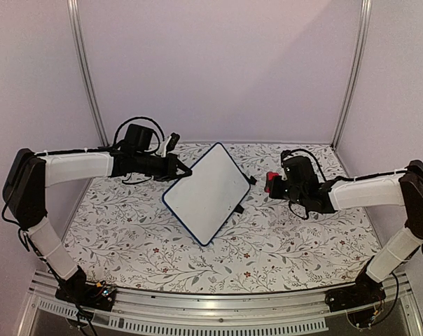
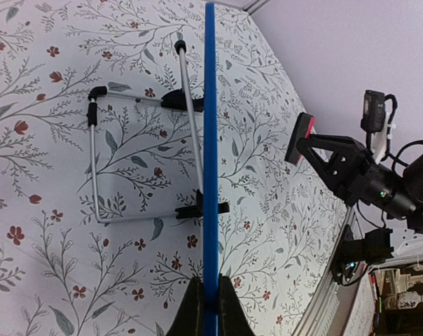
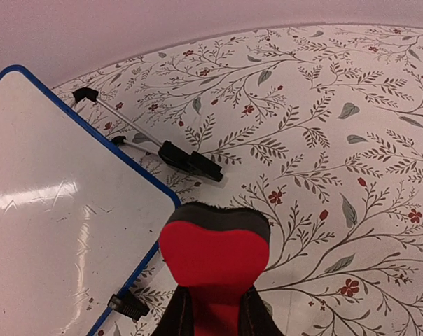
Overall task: Erase the whiteboard
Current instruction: Place the whiteboard eraser at the center of the board.
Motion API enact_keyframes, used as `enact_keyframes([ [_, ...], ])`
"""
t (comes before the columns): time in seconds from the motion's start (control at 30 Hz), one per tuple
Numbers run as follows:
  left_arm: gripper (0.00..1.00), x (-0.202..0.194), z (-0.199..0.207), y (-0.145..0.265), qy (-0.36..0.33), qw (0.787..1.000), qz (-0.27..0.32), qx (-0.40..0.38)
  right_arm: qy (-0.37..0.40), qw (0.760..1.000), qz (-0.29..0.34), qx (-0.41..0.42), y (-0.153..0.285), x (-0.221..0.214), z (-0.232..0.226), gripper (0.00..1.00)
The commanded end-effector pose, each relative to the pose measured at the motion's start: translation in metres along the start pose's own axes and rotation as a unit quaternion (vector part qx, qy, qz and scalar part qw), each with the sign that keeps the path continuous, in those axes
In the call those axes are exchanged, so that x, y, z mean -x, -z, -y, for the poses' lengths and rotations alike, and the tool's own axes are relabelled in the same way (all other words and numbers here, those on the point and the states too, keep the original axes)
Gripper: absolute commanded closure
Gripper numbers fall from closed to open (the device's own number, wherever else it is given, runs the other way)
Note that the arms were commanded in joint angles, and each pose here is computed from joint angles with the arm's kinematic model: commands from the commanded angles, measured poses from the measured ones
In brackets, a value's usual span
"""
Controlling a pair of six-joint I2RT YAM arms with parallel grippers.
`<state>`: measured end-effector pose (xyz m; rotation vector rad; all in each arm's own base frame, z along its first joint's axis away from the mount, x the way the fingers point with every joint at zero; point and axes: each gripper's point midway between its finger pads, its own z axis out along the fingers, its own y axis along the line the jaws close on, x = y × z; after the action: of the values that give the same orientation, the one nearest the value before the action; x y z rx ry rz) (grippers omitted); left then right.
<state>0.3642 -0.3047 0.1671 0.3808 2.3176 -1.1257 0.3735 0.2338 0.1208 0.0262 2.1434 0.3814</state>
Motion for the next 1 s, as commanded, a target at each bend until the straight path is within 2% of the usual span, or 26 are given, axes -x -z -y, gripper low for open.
enact_keyframes([
  [0.0, 1.00, 0.001, 0.011, 0.003, -0.004, 1.000, 0.002, -0.012, -0.035, 0.997, -0.049, -0.048, 0.000, -0.023, 0.029, 1.00],
  [0.33, 1.00, 0.003, 0.011, 0.004, -0.004, 1.000, 0.006, -0.013, -0.068, 0.984, -0.135, -0.090, -0.023, -0.067, 0.058, 0.90],
  [0.5, 1.00, 0.003, 0.012, 0.005, -0.005, 1.000, 0.006, -0.014, -0.082, 0.977, -0.171, -0.098, -0.037, -0.086, 0.071, 0.76],
  [0.63, 1.00, 0.003, 0.012, 0.005, -0.004, 1.000, 0.005, -0.015, -0.084, 0.974, -0.183, -0.109, -0.041, -0.094, 0.078, 0.59],
  [0.83, 1.00, 0.004, 0.011, 0.005, -0.002, 1.000, 0.005, -0.016, -0.076, 0.968, -0.202, -0.125, -0.047, -0.105, 0.084, 0.48],
  [0.97, 1.00, 0.004, 0.010, 0.006, -0.002, 1.000, 0.005, -0.016, -0.072, 0.970, -0.199, -0.118, -0.050, -0.100, 0.080, 0.31],
])
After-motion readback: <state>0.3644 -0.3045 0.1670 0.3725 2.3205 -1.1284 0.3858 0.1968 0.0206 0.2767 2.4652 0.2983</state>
